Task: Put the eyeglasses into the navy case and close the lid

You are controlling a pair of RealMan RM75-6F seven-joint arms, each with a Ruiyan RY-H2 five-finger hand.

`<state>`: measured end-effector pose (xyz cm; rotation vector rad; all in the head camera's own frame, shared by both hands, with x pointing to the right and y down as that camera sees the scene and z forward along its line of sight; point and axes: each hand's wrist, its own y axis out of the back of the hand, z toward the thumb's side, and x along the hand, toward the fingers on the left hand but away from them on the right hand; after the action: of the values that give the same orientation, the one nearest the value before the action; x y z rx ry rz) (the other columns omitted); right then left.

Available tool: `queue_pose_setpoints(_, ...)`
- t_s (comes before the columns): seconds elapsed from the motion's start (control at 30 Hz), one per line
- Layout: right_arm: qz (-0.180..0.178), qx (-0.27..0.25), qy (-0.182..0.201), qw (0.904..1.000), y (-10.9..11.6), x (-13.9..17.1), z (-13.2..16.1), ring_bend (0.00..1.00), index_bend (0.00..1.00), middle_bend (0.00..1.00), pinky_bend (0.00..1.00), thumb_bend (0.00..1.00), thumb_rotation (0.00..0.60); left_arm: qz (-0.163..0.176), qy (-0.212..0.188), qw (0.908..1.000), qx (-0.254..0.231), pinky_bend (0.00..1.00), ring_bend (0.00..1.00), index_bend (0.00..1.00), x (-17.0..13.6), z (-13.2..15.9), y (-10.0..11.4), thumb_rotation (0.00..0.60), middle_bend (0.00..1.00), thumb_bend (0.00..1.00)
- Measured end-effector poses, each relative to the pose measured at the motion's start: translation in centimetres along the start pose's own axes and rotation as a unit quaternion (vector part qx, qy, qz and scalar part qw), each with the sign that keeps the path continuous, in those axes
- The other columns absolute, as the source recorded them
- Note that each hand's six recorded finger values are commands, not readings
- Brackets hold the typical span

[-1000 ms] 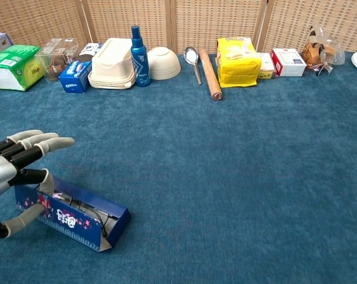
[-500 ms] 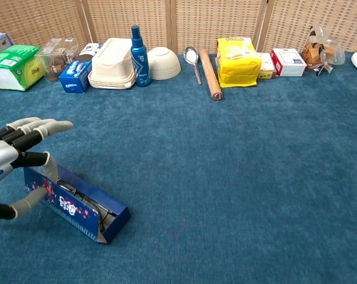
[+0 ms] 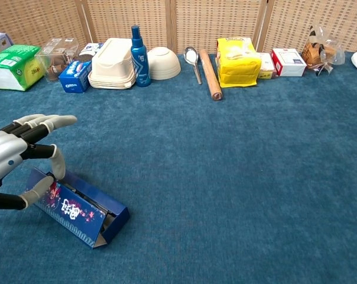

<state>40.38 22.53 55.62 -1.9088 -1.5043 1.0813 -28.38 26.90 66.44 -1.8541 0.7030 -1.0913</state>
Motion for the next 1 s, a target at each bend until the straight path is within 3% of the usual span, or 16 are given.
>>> queue_pose_setpoints(0.67,-0.001,-0.006,-0.003,1.0000,0.1,0.4,-0.3,0.26,0.04,0.29,0.31,0.24,0.600,-0.019,0.005,0.9996,0.020,0.00,0.00,0.47,2.0,-0.2,-1.2,0.590,0.03,0.49)
queue_pose_setpoints(1.0,0.001,-0.008,-0.004,1.0000,0.2,0.5,-0.3,0.27,0.04,0.29,0.31,0.24,0.599,-0.024,0.006,0.9993,0.029,0.00,0.00,0.36,2.6,0.0,-1.5,0.579,0.00,0.48)
